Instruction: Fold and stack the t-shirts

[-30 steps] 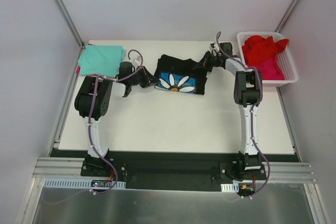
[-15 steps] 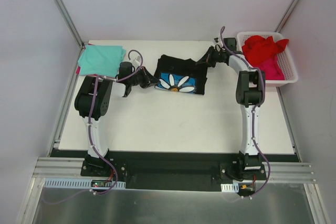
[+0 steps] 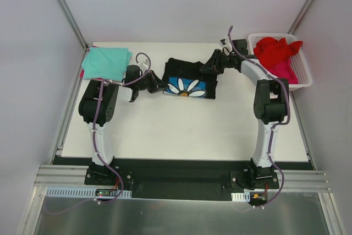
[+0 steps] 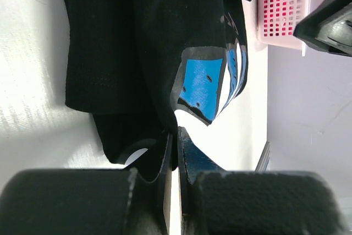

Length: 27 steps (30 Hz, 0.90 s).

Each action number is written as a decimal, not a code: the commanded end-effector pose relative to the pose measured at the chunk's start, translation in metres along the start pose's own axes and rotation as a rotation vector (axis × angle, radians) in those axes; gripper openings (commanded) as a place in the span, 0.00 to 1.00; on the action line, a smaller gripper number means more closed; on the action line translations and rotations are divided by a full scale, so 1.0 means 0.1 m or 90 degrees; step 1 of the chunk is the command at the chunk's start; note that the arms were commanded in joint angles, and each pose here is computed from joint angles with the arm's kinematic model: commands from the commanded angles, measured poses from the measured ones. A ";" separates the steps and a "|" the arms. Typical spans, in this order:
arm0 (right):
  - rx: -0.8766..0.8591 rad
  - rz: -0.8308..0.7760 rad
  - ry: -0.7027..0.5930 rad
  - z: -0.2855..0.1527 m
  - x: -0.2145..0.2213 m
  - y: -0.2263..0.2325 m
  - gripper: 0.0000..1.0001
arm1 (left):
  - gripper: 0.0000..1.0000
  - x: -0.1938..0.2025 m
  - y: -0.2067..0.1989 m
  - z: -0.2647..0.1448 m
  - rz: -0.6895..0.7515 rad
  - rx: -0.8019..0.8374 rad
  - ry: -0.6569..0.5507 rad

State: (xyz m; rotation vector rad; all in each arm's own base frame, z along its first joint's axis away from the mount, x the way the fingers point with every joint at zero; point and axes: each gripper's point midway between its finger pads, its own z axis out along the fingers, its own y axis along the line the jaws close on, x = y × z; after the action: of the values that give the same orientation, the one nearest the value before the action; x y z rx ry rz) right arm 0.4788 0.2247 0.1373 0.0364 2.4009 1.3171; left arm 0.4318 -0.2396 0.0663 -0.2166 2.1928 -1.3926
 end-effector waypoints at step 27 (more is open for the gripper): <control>0.100 0.073 -0.018 0.55 -0.49 -1.24 0.01 | 0.00 0.02 -0.32 -0.07 0.043 0.041 0.016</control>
State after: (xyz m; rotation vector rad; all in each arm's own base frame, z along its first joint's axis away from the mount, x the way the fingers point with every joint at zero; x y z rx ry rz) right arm 0.5371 0.2110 0.0300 0.1893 2.5194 1.2509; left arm 0.4284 -0.2424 0.0665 -0.2117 2.2041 -1.4023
